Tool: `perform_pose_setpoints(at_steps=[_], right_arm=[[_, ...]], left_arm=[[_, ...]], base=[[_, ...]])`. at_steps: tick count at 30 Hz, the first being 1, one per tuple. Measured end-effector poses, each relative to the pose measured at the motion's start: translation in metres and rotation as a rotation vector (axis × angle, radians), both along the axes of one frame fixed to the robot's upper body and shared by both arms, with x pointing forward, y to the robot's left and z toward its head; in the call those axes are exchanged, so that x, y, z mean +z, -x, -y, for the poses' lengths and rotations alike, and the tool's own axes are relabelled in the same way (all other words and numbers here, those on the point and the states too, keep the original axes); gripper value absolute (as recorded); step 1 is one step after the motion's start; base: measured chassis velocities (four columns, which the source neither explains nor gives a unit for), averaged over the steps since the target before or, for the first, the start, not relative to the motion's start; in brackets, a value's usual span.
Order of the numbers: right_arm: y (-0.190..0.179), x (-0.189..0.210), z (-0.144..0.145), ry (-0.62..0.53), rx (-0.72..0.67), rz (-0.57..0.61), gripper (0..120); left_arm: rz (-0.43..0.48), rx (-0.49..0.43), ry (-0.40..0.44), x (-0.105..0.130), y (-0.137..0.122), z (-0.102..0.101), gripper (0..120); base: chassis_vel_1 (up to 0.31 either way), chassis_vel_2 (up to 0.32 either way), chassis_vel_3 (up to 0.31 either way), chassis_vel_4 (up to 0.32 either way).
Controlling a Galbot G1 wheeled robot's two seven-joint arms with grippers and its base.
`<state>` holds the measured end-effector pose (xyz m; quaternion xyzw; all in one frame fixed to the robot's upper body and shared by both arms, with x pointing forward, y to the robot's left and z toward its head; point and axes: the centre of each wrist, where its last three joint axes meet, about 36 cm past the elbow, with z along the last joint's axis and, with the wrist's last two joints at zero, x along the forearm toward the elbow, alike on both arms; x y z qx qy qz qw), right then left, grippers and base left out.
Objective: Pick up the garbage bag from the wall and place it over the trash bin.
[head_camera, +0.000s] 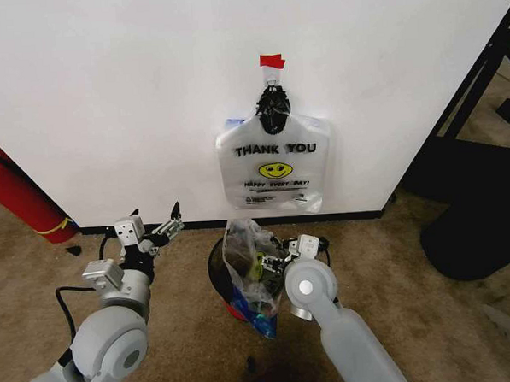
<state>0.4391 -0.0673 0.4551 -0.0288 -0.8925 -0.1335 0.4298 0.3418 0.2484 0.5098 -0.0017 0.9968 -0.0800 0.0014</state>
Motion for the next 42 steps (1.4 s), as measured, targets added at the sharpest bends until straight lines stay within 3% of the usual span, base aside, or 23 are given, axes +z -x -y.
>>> perform_pose_setpoints(at_steps=[9,29,34,42], right_arm=[[-0.003,-0.006,-0.004,0.012,0.001,-0.014,88],[-0.002,-0.008,-0.012,0.004,0.003,-0.019,14],[-0.001,-0.008,-0.014,-0.001,0.002,-0.023,0],[-0.001,-0.007,-0.016,-0.009,-0.002,-0.025,0]], left_arm=[[-0.02,0.005,0.018,-0.004,-0.001,0.002,100],[-0.019,-0.003,0.034,-0.002,0.003,0.008,100],[-0.018,-0.002,0.033,-0.001,0.004,0.008,100],[-0.021,-0.002,0.031,-0.001,0.005,0.008,100]], base=[[0.0,0.0,0.0,0.0],[0.0,0.0,0.0,0.0],[0.0,0.0,0.0,0.0],[0.0,0.0,0.0,0.0]])
